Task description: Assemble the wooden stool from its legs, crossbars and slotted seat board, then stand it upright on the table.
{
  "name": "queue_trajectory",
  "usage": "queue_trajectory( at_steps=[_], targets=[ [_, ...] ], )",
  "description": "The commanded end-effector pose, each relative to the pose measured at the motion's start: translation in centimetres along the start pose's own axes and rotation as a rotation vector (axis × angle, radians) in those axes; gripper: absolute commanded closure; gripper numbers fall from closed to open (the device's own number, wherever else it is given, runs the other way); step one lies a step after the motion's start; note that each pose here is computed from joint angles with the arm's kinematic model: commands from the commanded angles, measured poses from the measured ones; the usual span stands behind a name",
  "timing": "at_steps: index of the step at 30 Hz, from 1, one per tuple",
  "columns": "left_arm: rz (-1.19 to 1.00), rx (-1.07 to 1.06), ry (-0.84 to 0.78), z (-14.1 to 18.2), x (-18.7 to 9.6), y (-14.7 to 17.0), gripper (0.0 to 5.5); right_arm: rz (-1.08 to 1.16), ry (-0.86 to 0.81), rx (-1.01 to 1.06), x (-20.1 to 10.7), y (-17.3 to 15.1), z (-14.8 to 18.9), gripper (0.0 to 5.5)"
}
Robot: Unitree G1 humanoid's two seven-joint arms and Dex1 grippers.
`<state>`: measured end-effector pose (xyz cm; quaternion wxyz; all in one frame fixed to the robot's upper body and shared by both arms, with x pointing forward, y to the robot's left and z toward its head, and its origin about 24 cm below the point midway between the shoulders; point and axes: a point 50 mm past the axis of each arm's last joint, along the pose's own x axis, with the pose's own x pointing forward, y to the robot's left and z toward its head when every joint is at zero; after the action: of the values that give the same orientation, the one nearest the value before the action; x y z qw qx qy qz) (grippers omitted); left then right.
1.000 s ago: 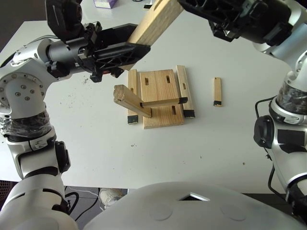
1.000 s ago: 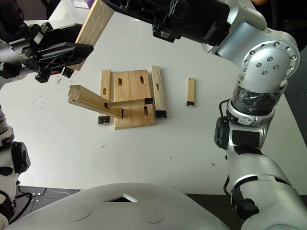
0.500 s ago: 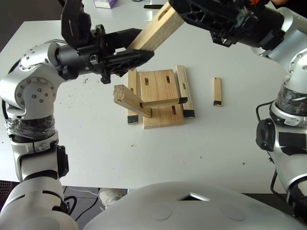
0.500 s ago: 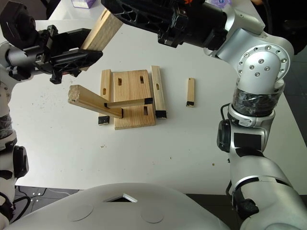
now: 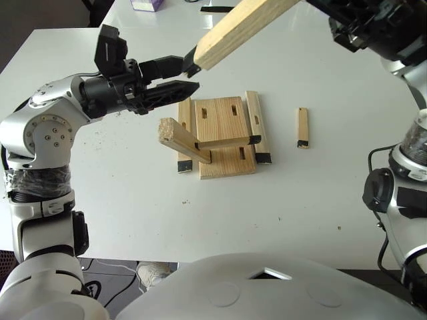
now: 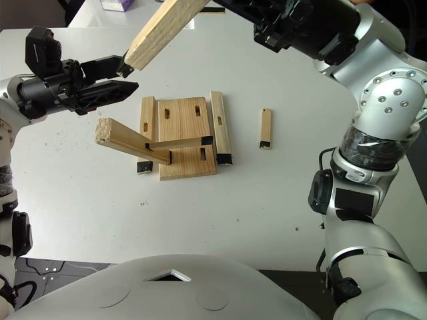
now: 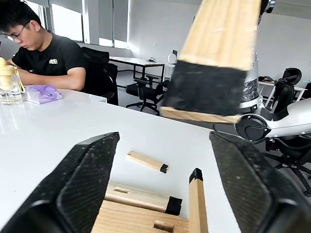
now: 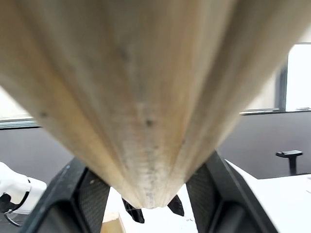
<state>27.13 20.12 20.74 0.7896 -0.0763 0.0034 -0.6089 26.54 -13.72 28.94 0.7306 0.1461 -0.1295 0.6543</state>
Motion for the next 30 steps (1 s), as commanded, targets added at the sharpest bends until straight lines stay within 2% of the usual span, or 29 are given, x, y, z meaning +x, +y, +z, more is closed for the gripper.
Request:
queue_trajectory(
  at_steps=[1, 6, 8, 11, 15, 17, 23, 30],
  targets=[
    [0.094, 0.071, 0.022, 1.2, -1.2, 0.8, 1.96, -0.053, 0.029, -0.104, -0.4, 0.1, 0.4, 3.47],
    [0.403, 0.081, -0.001, 0.4, -5.3, 3.0, 1.96, -0.164, 0.190, -0.253, -2.8, -1.2, -1.4, 3.47],
    [0.545, 0.065, -0.003, -1.1, -6.5, 3.7, 1.96, -0.165, 0.274, -0.298, -3.7, -1.6, -3.2, 3.47],
    [0.809, -0.032, -0.104, -3.5, -7.1, 4.6, 1.96, -0.142, 0.415, -0.314, -4.9, -2.1, -6.8, 3.47],
    [1.109, -0.185, -0.250, -7.0, -6.4, 4.6, 1.96, -0.125, 0.511, -0.287, -6.5, -2.2, -9.8, 3.47],
    [1.232, -0.212, -0.277, -8.3, -5.0, 3.8, 1.96, -0.109, 0.525, -0.265, -7.1, -1.8, -10.8, 3.47],
    [1.289, -0.207, -0.359, -8.5, -1.2, 2.0, 1.96, -0.057, 0.531, -0.210, -7.9, -1.3, -11.8, 3.47],
    [1.346, -0.216, -0.386, -9.0, -1.4, 2.0, 1.96, -0.005, 0.533, -0.159, -8.4, -0.6, -12.3, 3.47]
  ],
)
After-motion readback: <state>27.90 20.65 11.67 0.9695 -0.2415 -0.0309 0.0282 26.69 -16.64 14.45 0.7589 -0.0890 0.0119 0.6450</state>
